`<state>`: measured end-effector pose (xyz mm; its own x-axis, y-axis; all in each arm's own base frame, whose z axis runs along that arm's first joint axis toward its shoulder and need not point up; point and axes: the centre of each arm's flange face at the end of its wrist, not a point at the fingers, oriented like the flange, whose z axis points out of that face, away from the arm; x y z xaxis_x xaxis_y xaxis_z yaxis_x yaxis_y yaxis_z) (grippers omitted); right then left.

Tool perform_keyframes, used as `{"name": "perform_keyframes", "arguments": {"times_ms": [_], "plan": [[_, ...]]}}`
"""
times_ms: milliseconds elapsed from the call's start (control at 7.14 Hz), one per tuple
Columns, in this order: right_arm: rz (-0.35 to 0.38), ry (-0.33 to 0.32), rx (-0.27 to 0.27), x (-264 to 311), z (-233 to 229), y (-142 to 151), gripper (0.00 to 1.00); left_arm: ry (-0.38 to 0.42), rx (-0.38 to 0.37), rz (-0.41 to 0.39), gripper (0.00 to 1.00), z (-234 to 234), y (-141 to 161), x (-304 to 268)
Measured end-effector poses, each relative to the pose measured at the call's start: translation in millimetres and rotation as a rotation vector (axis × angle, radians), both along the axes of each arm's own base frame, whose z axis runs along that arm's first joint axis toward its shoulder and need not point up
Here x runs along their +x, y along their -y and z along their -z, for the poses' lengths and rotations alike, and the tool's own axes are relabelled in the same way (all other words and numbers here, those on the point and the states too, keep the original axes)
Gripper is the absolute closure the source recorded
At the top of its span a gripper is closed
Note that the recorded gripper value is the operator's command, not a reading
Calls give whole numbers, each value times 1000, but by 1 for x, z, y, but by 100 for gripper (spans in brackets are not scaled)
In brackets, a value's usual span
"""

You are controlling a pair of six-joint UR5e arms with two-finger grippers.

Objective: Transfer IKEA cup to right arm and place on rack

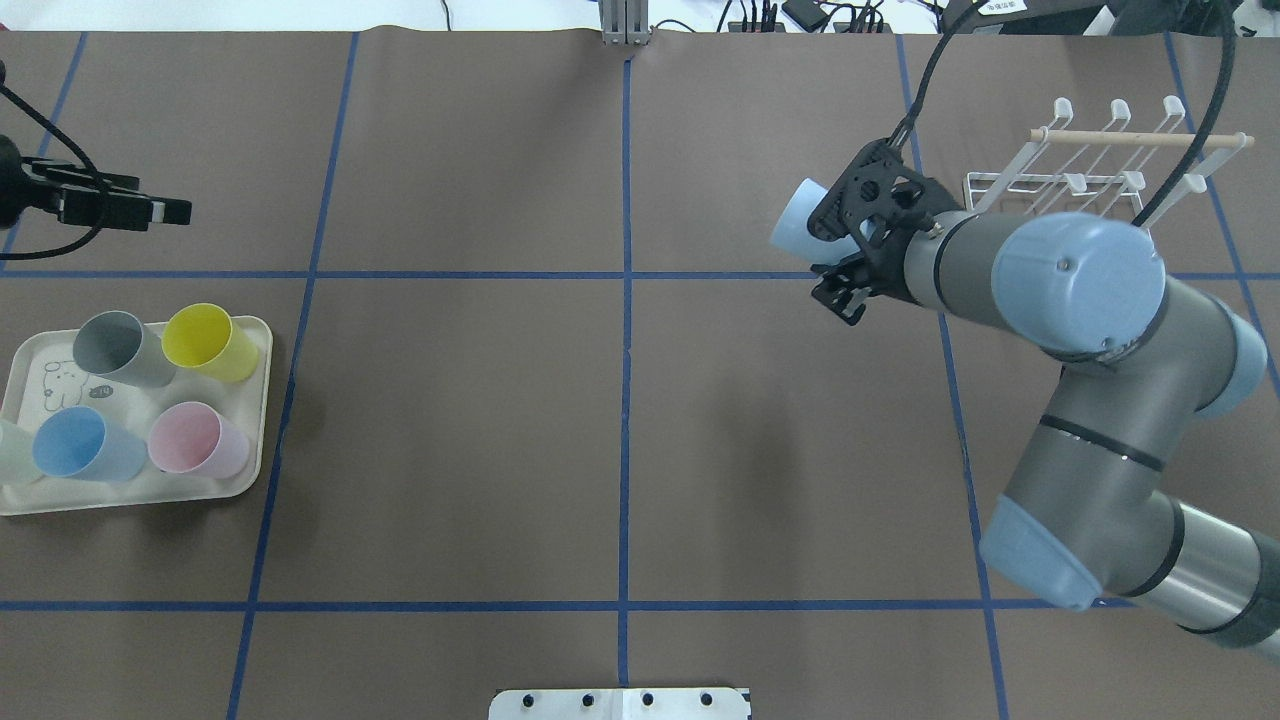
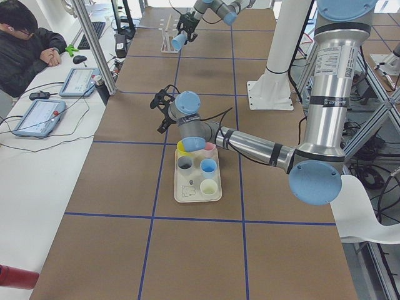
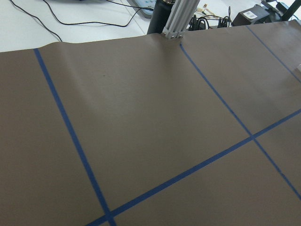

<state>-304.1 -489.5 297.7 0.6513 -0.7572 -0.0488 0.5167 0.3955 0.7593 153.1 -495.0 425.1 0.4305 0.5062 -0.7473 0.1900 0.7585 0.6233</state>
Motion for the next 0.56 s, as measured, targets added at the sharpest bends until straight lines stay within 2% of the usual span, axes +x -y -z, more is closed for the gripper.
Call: {"name": "perform_keyframes", "arguments": {"times_ms": [280,560], "plan": [[148,-289,81,78,-36,35,100,13,0,1,0,-6,-3,-4],[264,-537,140,150,-62,72,100,13,0,2,0,-8,-6,-6]]}}
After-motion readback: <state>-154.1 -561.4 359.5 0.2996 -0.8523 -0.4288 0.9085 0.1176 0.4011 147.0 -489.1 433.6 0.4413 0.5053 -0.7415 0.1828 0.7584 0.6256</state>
